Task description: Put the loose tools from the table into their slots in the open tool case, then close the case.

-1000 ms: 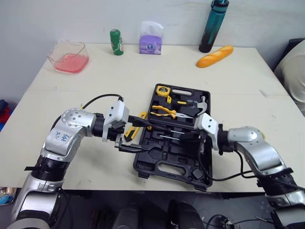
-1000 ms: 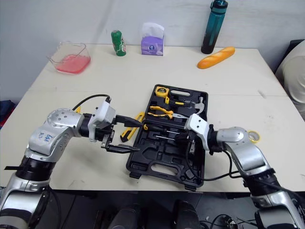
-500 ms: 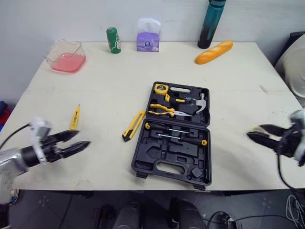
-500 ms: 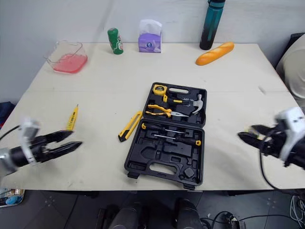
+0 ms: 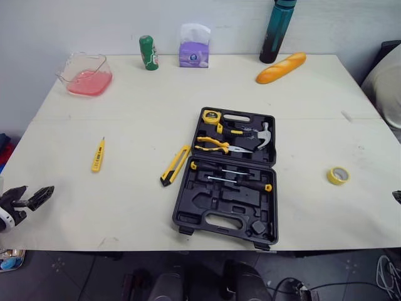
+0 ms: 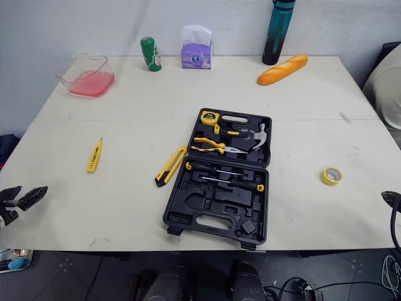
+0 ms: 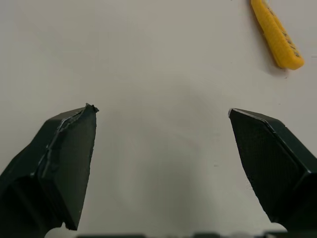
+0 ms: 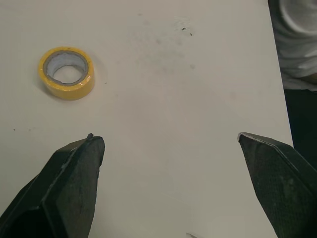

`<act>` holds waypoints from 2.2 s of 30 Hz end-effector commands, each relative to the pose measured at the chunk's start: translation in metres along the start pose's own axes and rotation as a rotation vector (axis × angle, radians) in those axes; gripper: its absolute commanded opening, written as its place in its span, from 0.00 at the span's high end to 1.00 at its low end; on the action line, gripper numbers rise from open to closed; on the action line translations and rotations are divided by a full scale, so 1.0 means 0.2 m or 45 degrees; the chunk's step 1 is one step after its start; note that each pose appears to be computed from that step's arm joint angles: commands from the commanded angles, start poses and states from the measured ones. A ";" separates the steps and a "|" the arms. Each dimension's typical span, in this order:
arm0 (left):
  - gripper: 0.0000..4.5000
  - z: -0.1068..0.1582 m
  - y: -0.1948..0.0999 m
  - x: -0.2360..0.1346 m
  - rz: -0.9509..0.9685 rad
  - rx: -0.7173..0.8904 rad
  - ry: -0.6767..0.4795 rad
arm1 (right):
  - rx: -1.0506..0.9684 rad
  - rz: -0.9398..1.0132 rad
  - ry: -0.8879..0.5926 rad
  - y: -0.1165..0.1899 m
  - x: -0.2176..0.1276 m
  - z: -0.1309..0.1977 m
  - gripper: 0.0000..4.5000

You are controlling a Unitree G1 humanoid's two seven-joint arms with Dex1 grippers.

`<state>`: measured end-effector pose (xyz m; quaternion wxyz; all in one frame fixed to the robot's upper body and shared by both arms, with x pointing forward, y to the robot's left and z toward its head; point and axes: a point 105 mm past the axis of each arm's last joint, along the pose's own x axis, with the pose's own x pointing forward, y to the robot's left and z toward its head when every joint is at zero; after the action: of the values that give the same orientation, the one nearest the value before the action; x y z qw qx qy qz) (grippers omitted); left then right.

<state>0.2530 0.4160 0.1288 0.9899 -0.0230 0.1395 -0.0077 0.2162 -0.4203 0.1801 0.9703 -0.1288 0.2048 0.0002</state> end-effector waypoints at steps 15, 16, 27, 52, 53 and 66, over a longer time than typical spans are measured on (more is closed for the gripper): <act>0.00 0.16 -0.44 0.34 0.050 0.078 0.168 | -0.349 1.158 -0.393 1.10 -0.06 0.55 0.01; 0.00 0.16 -0.45 0.37 0.053 0.064 0.170 | -0.370 1.213 -0.409 1.14 -0.07 0.57 0.01; 0.00 0.06 -0.52 0.55 0.100 -0.022 0.294 | -0.467 1.554 -0.634 1.49 -0.10 0.77 0.01; 0.87 0.27 -1.29 0.12 -1.412 0.843 0.286 | -0.452 1.484 -0.525 1.43 -0.07 0.66 0.00; 0.87 0.26 -1.33 0.13 -1.448 0.886 0.327 | -0.467 1.458 -0.503 1.42 -0.07 0.63 0.00; 0.87 0.23 -1.69 0.32 -1.711 1.364 0.437 | -0.474 1.293 -0.257 1.36 -0.04 0.34 0.00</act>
<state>0.3229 0.0817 0.1678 0.6341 0.3451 0.2305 -0.6524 0.2244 -0.1416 0.1656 0.8217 -0.1628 0.1690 0.5193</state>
